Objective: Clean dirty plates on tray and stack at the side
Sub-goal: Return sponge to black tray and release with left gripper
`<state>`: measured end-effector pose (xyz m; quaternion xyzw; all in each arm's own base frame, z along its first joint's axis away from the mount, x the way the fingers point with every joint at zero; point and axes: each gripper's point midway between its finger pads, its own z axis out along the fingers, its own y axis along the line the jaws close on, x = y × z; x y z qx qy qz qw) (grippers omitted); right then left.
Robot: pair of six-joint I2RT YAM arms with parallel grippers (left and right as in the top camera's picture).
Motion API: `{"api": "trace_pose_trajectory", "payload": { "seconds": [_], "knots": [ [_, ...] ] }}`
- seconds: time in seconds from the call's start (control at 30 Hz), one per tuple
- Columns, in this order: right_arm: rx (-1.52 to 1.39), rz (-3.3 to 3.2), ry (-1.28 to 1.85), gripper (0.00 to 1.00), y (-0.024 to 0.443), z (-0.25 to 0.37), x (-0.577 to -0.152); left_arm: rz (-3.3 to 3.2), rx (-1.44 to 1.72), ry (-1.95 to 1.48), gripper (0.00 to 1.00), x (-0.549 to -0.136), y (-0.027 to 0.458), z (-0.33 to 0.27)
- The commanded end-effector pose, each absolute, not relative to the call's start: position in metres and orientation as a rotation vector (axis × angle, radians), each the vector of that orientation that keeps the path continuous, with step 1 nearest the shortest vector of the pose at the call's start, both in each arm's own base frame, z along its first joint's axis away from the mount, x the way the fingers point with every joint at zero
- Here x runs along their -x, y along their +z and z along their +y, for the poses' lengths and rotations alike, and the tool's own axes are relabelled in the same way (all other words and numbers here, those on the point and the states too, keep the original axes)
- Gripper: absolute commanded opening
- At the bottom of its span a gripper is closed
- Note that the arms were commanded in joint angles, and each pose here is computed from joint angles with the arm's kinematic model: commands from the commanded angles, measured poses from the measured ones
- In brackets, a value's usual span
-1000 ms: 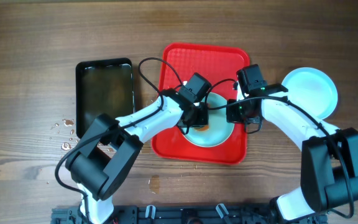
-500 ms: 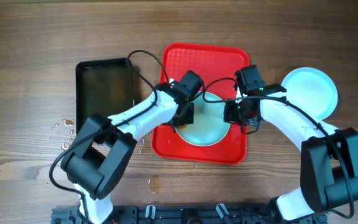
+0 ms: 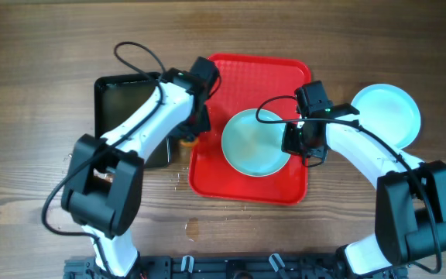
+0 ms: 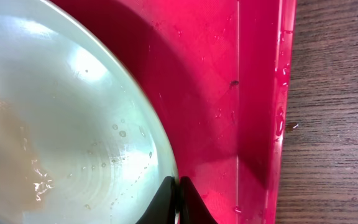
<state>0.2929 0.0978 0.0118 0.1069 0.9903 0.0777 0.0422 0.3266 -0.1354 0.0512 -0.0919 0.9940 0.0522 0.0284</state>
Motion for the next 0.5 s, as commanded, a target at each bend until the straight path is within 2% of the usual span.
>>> {"api": "trace_pose_trajectory", "payload": {
  "seconds": [0.0, 0.1, 0.17, 0.23, 0.33, 0.43, 0.47],
  "knots": [
    [-0.228, 3.019, 0.155, 0.04, 0.012, 0.088, -0.295, 2.970, 0.381, 0.132, 0.04, -0.334, 0.095, -0.112],
    [-0.056, 3.019, 0.176, 0.04, 0.012, 0.091, -0.296, 2.945, 0.430, 0.125, 0.04, -0.332, 0.117, -0.085],
    [0.100, 3.005, 0.251, 0.09, 0.013, 0.101, -0.297, 2.924, 0.515, 0.140, 0.04, -0.332, 0.127, -0.057],
    [0.116, 3.003, 0.250, 0.16, 0.013, 0.101, -0.297, 2.926, 0.589, 0.155, 0.04, -0.330, 0.127, -0.038],
    [0.115, 3.011, 0.244, 0.22, 0.008, 0.101, -0.298, 2.927, 0.656, 0.171, 0.04, -0.328, 0.114, -0.018],
    [0.076, 3.034, 0.242, 0.22, -0.001, 0.101, -0.297, 2.924, 0.705, 0.172, 0.04, -0.324, 0.088, -0.007],
    [0.067, 3.047, 0.240, 0.13, -0.005, 0.101, -0.296, 2.925, 0.714, 0.174, 0.04, -0.321, 0.076, -0.005]
  ]
}}
